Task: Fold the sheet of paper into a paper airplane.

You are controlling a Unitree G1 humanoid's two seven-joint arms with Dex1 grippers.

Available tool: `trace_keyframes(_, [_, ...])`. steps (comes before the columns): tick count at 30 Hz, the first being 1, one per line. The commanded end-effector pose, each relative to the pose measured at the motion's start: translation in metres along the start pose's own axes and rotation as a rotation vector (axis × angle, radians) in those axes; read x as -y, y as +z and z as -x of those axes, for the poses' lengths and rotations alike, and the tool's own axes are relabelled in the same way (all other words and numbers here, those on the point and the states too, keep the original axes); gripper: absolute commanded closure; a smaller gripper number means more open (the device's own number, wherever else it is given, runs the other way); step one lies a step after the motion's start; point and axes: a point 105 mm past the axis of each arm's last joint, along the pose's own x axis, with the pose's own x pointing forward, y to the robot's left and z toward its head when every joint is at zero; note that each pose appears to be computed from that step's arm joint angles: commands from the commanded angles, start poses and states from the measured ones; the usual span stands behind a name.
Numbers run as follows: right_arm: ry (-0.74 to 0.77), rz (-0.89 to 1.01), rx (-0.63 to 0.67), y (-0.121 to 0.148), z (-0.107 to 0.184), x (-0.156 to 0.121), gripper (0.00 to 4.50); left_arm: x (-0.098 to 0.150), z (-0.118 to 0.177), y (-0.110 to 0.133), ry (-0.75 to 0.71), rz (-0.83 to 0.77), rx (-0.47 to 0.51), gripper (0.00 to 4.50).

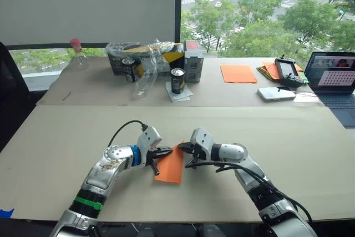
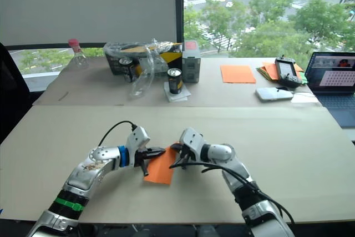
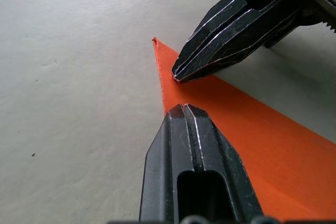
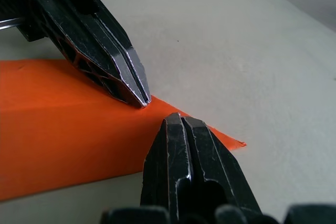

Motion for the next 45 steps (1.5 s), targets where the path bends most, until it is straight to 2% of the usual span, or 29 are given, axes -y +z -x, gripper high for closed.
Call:
trace_keyframes(1, [0.045,-0.009,-0.031,-0.009,0.005,-0.011,4.50,0.003,-0.001,0.002,-0.012,-0.013,0.002,4.49])
trace_keyframes(7, [0.121,-0.027,-0.034,-0.013,0.012,-0.031,4.50,0.006,0.000,-0.003,-0.025,-0.010,-0.011,4.49])
trace_keyframes(16, [0.196,-0.061,-0.025,-0.013,0.022,-0.053,4.50,0.001,-0.002,0.003,-0.001,-0.022,0.010,4.49])
trace_keyframes(25, [0.329,-0.100,-0.028,-0.014,0.035,-0.098,4.50,0.003,0.001,0.001,-0.024,-0.011,-0.003,4.49])
trace_keyframes(30, [0.344,-0.117,-0.022,-0.011,0.040,-0.112,4.50,0.005,0.002,0.002,-0.038,0.000,-0.006,4.49])
trace_keyframes(33, [0.322,-0.050,0.005,0.002,0.046,-0.107,4.50,0.002,0.002,0.003,-0.027,0.003,0.006,4.49])
trace_keyframes(36, [0.243,-0.007,0.085,0.036,0.055,-0.080,4.50,0.000,0.000,0.007,-0.021,0.010,0.019,4.49])
trace_keyframes(40, [0.174,0.004,0.148,0.067,0.060,-0.056,4.50,-0.003,-0.001,0.008,-0.016,0.009,0.022,4.49])
trace_keyframes(45, [0.200,0.185,-0.008,0.052,0.041,-0.050,4.50,-0.007,-0.002,0.007,-0.015,0.010,0.009,4.49])
